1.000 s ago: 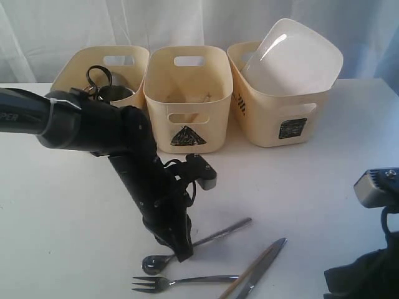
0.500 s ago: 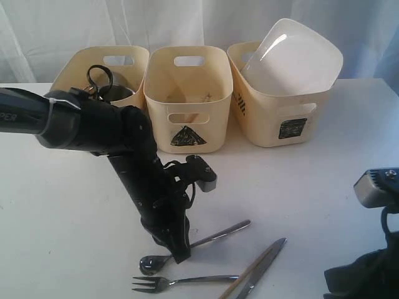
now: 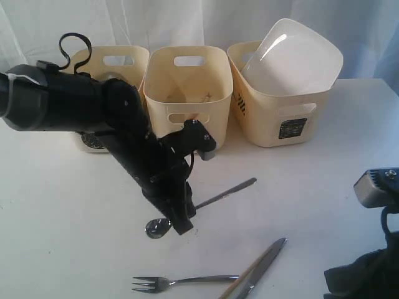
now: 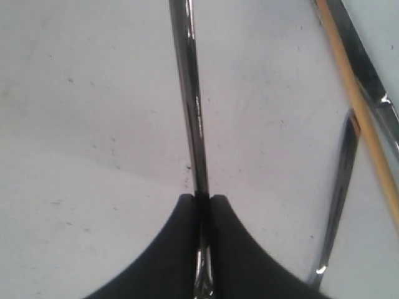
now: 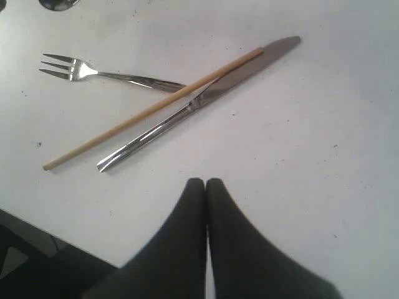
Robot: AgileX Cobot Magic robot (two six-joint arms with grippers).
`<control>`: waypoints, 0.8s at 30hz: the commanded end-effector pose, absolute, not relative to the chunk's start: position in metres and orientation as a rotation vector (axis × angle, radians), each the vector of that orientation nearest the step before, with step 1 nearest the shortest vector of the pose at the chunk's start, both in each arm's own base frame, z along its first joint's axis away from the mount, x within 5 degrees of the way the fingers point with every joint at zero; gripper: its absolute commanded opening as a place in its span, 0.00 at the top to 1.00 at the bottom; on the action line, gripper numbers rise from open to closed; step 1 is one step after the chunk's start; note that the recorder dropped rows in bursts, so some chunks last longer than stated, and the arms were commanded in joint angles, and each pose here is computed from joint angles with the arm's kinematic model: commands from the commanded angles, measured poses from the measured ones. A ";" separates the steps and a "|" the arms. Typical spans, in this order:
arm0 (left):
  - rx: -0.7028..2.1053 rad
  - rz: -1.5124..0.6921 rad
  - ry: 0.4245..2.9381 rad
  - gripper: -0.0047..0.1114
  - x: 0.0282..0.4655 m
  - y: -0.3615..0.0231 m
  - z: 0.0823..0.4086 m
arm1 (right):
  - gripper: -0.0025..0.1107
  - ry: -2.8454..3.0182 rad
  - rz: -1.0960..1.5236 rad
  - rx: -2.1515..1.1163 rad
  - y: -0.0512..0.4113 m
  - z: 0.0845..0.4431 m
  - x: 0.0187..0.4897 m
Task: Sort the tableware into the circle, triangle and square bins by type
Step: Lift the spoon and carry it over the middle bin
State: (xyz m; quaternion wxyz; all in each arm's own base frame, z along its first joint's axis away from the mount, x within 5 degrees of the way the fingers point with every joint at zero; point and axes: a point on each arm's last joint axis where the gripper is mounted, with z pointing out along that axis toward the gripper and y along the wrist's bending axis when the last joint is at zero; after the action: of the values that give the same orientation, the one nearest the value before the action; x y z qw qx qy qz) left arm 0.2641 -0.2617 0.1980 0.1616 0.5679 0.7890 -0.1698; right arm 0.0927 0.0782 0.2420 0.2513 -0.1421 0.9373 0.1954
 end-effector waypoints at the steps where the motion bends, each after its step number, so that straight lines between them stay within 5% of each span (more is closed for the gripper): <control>1: 1.530 -0.428 2.128 0.96 0.266 -0.260 0.225 | 0.98 2.550 0.528 -0.381 0.077 0.240 0.092; 11: 1.201 -0.216 1.766 0.96 0.295 -0.257 0.275 | 0.98 2.550 0.528 -0.381 0.077 0.240 0.092; 24: 0.755 -0.061 1.559 0.96 0.347 -0.225 0.292 | 0.98 2.538 0.533 -0.378 0.077 0.241 0.093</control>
State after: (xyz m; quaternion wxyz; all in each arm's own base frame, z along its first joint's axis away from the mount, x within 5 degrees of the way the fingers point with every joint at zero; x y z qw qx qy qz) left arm 0.3390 -0.2295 0.2955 0.6250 0.3716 0.6861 -0.0234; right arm 0.0926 0.0782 0.2419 0.2505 -0.1422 0.9375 0.1951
